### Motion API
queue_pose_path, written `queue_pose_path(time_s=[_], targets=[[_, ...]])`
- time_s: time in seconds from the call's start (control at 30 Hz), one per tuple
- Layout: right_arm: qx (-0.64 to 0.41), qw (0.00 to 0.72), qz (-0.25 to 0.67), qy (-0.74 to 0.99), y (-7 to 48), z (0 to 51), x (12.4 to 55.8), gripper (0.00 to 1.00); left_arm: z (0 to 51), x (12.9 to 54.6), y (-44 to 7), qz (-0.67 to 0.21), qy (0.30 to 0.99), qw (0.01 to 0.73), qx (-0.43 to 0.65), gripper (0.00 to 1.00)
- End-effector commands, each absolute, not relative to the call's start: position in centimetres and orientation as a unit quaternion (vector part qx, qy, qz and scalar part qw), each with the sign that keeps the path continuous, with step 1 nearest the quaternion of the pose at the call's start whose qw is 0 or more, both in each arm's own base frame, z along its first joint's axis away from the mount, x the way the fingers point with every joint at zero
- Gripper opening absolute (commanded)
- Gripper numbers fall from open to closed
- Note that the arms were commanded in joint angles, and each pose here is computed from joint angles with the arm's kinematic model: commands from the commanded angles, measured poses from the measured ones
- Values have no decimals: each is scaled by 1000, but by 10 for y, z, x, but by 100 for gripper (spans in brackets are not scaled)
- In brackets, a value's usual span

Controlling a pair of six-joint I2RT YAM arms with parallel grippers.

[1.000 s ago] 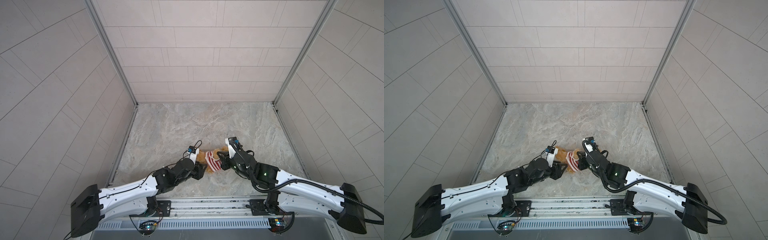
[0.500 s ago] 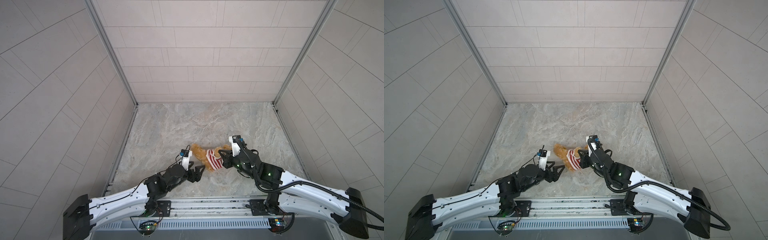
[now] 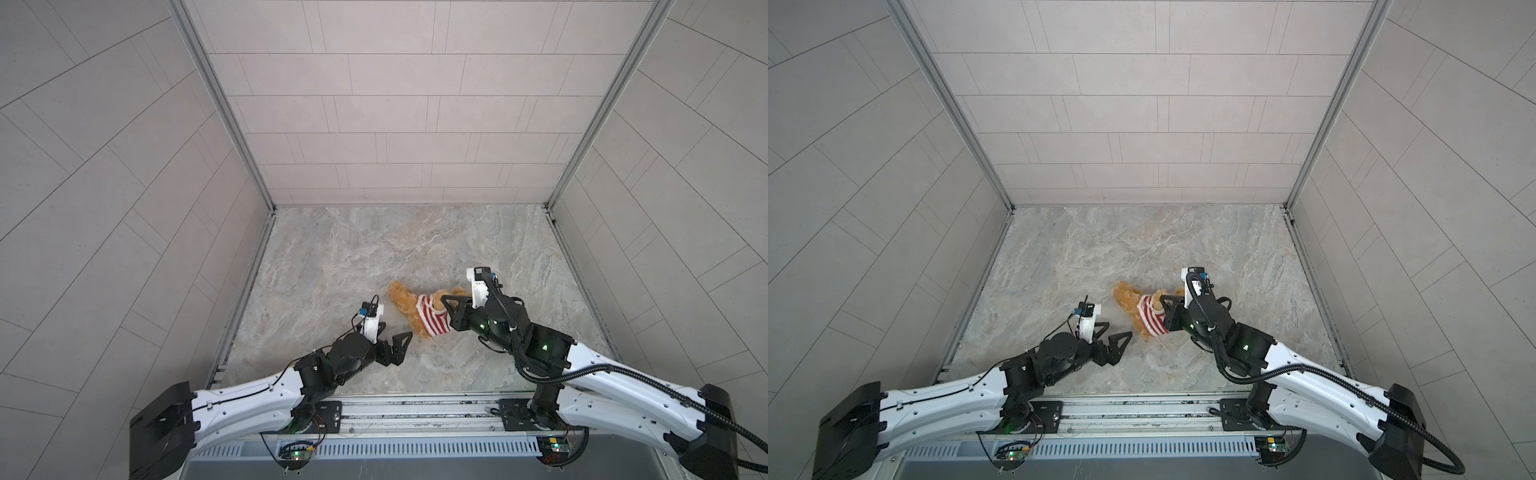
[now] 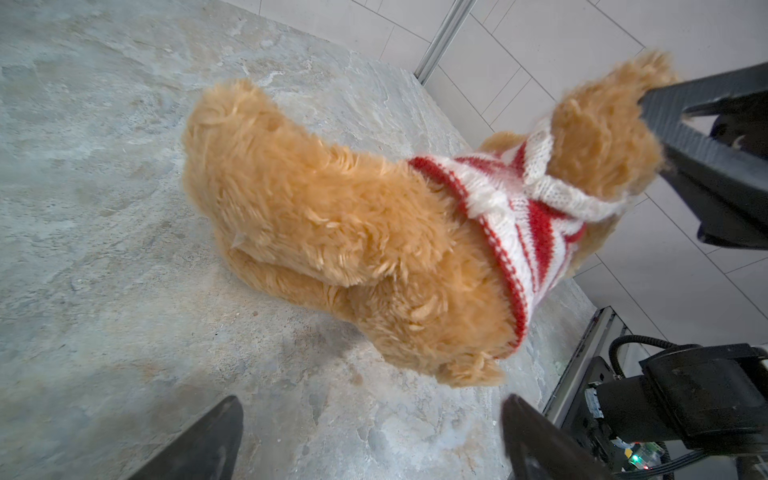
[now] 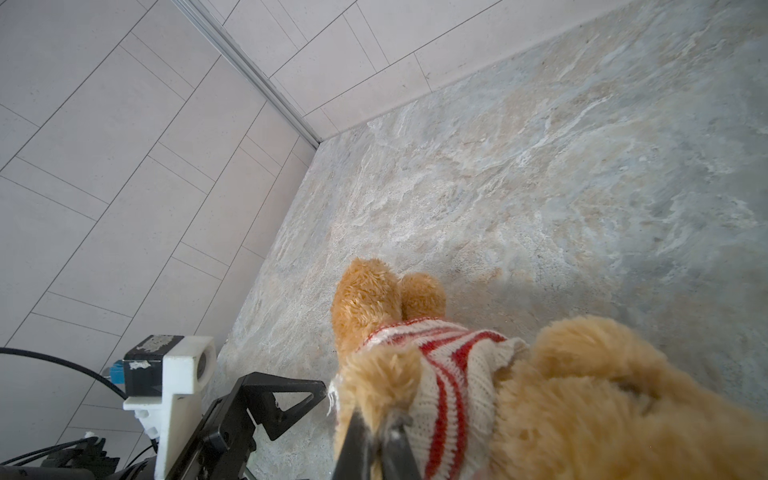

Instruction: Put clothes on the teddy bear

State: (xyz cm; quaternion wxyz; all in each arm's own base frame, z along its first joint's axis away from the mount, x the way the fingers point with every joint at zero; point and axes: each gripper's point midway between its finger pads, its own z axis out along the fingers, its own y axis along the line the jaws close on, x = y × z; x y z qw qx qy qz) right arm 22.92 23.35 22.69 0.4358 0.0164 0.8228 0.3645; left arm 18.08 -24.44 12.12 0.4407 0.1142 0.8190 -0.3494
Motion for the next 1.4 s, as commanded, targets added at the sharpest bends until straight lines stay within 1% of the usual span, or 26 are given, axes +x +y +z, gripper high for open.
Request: queue_pose_path(time_s=[0.0, 0.33, 0.67, 0.77, 0.9, 1.03, 1.13, 1.2, 1.27, 1.3, 1.33, 1.37], targets=[[37, 434, 403, 805, 238, 242, 231, 0, 141, 187, -257, -365, 798, 463, 121, 99], [41, 432, 408, 803, 238, 243, 232, 0, 144, 187, -294, -391, 792, 443, 156, 92], [44, 435, 408, 802, 235, 245, 233, 0, 130, 191, -313, -383, 803, 426, 165, 70], [44, 436, 409, 801, 235, 245, 233, 0, 129, 190, -314, -384, 803, 425, 166, 66], [47, 437, 409, 800, 234, 246, 233, 0, 126, 190, -317, -386, 803, 422, 167, 65], [49, 439, 409, 799, 232, 248, 233, 0, 123, 189, -321, -391, 802, 420, 163, 74], [50, 440, 408, 798, 231, 249, 233, 0, 123, 189, -327, -401, 799, 416, 164, 75], [50, 440, 408, 798, 231, 248, 233, 0, 123, 189, -331, -404, 798, 416, 164, 74], [51, 441, 409, 797, 230, 249, 232, 0, 124, 189, -333, -407, 796, 416, 165, 71], [51, 436, 402, 803, 229, 239, 231, 0, 124, 189, -334, -408, 796, 416, 165, 69], [51, 435, 400, 805, 228, 236, 231, 0, 124, 189, -335, -409, 795, 416, 165, 67], [53, 436, 400, 805, 227, 235, 231, 0, 125, 189, -336, -410, 795, 416, 166, 62]])
